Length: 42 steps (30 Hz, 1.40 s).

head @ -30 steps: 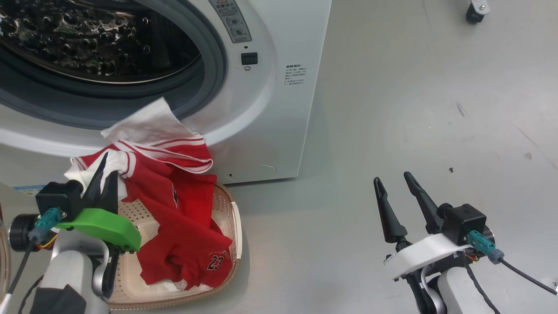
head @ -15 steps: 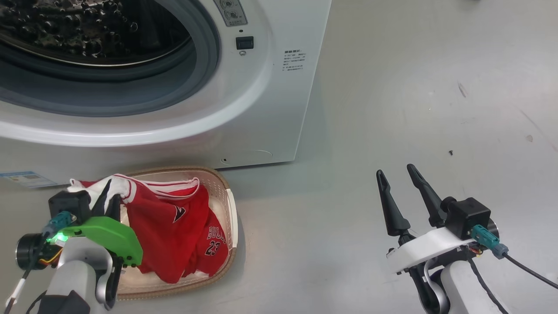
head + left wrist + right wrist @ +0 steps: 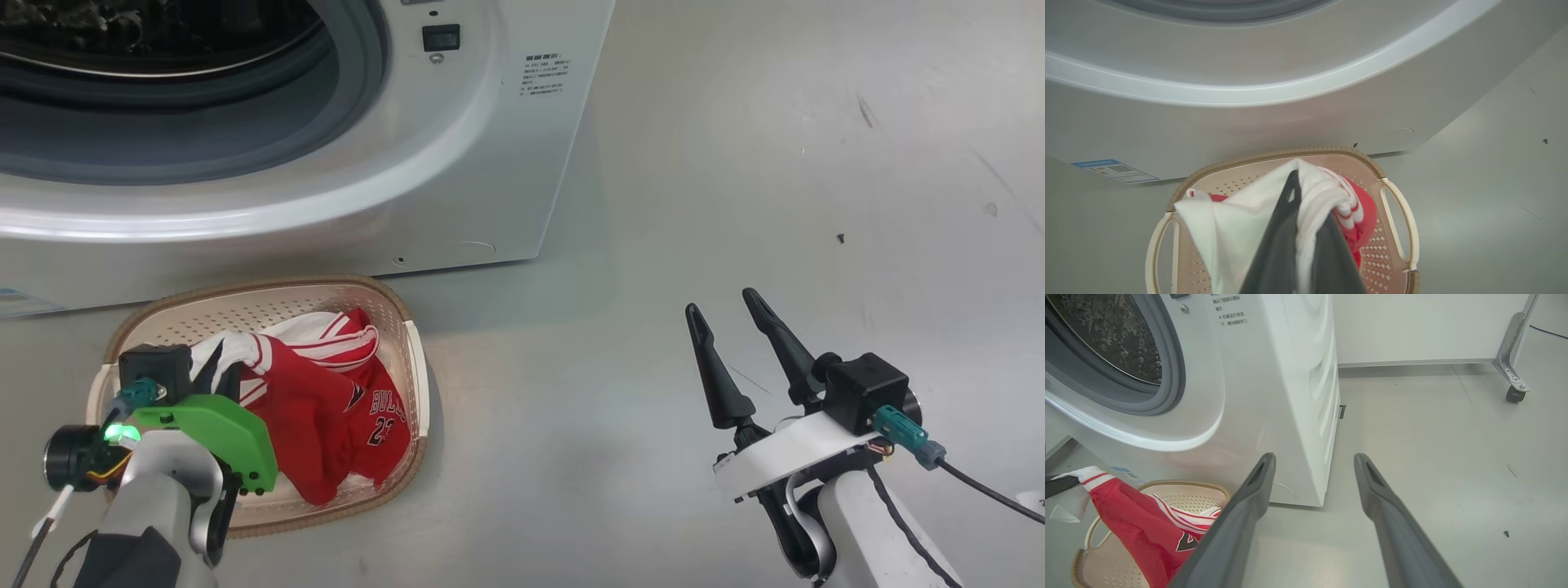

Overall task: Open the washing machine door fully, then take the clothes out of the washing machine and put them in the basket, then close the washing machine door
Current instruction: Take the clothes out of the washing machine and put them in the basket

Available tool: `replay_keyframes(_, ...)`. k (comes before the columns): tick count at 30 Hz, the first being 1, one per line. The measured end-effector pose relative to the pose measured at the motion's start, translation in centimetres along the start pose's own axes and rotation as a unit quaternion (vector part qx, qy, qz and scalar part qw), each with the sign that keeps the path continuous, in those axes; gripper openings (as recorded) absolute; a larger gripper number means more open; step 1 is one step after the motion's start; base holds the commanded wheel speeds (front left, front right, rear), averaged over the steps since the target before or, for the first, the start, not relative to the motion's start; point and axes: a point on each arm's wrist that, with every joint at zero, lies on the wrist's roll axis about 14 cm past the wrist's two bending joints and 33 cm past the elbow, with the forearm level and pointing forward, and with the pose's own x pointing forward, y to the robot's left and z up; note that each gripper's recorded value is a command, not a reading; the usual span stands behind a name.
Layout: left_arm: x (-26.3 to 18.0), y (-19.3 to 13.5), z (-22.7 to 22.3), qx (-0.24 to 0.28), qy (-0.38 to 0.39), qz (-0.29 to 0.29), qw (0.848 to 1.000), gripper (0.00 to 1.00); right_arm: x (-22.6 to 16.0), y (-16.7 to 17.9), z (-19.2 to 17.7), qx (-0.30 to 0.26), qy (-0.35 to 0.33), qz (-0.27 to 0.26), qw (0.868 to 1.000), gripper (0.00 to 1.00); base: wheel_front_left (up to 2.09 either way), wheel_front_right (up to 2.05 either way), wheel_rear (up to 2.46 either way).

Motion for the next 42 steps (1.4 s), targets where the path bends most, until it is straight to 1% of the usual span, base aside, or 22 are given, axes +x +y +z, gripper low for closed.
replay_keyframes(10,3.6,-0.5,-2.1,0.033,0.047,-0.021,0.998,0.00,0.7,-1.9,-1.4,-0.001,0.020,-0.024,1.000,1.00,0.00,0.00,0.00)
replay_keyframes(15,4.7,0.3,-4.9,0.031,0.090,-0.013,0.995,0.00,1.0,-3.5,-1.9,-0.005,0.027,-0.042,0.999,1.00,0.00,0.00,0.00)
replay_keyframes(21,4.5,2.3,-8.8,0.024,0.147,0.019,0.989,0.00,1.1,-5.3,-2.5,-0.018,0.039,-0.059,0.997,1.00,0.00,0.00,0.00)
replay_keyframes(27,4.9,4.2,-9.4,0.008,0.156,0.052,0.986,0.00,1.9,-5.9,-2.8,-0.034,0.043,-0.054,0.997,1.00,0.00,0.00,0.00)
replay_keyframes(29,4.8,5.4,-9.7,0.000,0.159,0.073,0.984,0.00,2.1,-5.8,-3.1,-0.037,0.047,-0.050,0.997,1.00,0.00,0.00,0.00)
replay_keyframes(33,3.6,8.7,-11.0,-0.009,0.180,0.127,0.975,0.00,2.7,-5.4,-3.7,-0.036,0.053,-0.040,0.997,1.00,0.00,0.00,0.00)
replay_keyframes(35,3.2,9.6,-11.3,-0.012,0.178,0.142,0.974,0.00,3.1,-5.2,-3.7,-0.036,0.053,-0.036,0.997,1.00,0.00,0.00,0.00)
replay_keyframes(38,3.4,9.9,-11.0,-0.020,0.167,0.151,0.974,0.00,3.4,-5.0,-3.8,-0.037,0.052,-0.032,0.997,1.00,0.00,0.00,0.00)
replay_keyframes(42,4.4,9.0,-10.0,-0.021,0.149,0.141,0.978,0.00,3.4,-4.8,-3.9,-0.036,0.054,-0.028,0.998,1.00,0.00,0.00,0.00)
